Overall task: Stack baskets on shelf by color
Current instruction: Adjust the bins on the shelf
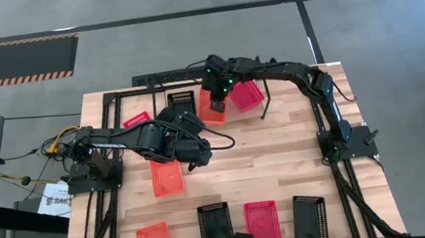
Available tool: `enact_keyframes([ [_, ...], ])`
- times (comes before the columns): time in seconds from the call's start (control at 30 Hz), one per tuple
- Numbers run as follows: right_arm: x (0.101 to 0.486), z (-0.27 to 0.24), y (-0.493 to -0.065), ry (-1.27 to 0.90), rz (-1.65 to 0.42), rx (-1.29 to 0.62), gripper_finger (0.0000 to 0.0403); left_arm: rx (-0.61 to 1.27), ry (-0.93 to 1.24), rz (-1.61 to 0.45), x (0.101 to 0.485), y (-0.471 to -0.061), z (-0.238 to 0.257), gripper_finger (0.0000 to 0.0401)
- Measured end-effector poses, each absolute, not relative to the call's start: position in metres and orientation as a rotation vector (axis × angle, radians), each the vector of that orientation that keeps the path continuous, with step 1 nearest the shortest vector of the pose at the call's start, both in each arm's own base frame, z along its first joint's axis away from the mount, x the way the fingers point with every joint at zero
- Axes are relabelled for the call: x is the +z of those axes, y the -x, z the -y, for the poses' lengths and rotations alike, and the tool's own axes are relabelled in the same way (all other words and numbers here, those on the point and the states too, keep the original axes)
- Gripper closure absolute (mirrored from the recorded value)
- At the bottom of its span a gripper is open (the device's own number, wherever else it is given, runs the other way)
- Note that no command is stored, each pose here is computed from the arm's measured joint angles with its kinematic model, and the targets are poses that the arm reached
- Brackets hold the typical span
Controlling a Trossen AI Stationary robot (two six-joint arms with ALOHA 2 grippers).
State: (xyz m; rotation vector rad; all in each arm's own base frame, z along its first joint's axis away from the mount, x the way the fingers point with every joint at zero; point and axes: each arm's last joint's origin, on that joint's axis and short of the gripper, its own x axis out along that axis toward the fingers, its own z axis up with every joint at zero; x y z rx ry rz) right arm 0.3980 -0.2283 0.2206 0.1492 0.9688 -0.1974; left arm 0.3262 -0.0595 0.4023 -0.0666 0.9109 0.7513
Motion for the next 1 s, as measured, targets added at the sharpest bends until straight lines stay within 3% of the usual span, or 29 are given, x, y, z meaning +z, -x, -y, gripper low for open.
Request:
enact_keyframes([
  [0.53,0.218,0.237,-0.389,-0.042,-1.041,-0.208,0.0403,0.737,0.09,-0.912,0.402,-0.327,0.061,0.0401],
  [1.0,0.223,0.256,-0.387,0.012,-0.949,-0.253,0.0403,0.721,0.096,-0.883,0.403,-0.33,0.062,0.0401],
])
